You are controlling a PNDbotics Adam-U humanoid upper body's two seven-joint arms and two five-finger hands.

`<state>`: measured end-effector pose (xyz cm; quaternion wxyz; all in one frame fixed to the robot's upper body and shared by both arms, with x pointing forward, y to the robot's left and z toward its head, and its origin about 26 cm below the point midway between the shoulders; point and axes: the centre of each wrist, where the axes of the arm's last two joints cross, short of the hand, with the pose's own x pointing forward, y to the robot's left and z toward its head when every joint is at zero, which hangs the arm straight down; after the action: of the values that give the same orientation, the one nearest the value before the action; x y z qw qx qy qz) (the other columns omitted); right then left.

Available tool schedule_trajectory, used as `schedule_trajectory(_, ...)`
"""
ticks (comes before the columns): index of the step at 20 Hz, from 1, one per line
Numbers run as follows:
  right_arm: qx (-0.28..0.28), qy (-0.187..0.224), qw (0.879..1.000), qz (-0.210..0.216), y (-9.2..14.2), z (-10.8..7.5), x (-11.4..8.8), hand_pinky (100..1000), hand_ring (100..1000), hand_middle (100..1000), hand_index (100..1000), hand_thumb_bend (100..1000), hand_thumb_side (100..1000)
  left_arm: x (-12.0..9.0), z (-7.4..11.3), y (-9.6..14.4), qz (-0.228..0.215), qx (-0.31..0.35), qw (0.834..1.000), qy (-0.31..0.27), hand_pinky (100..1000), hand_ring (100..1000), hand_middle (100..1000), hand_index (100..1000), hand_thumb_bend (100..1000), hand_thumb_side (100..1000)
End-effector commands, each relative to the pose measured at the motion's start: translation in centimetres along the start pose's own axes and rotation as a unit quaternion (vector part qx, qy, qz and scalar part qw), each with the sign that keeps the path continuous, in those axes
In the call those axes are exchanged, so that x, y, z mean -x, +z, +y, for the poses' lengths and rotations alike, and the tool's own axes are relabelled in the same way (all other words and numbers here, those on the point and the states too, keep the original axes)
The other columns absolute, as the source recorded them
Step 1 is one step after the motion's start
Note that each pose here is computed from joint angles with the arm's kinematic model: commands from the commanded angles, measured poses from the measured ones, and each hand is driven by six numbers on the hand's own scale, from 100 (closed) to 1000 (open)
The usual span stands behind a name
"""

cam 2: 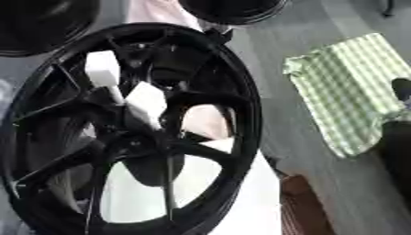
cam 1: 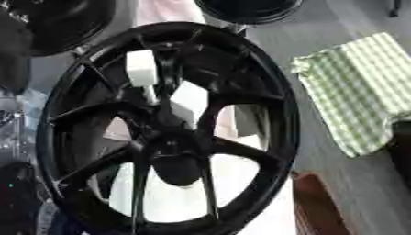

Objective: Pull the pin out of the wheel hub.

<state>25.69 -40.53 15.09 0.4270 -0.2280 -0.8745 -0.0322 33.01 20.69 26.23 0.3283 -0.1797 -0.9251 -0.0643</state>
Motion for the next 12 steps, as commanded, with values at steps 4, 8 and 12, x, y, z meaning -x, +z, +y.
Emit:
schedule_trajectory(4, 0.0, 0.004, 1.0, -0.019, -0.6, -0.2, -0.9, 684, 623, 586, 773, 648, 244, -0.8, -0.1, -0.3, -0.014, 0.008, 1.0, -0.003, 709, 589, 509, 728, 100, 637)
schedule_trajectory(8, 0.001, 0.007, 1.0, -0.02, -0.6, -0.3, -1.0, 683, 622, 586, 772, 648, 244, -0.8, -0.1, -0.3, -0.013, 0.008, 1.0, -0.002, 709, 588, 509, 728, 100, 636)
schedule_trajectory(12, 0.002, 0.01, 1.0, -0.018, -0.5, -0.3, -0.9, 683, 621, 586, 772, 649, 243, -1.3, -0.2, -1.8, -0.018, 0.031, 0.999, -0.029, 717, 603, 521, 746, 100, 598)
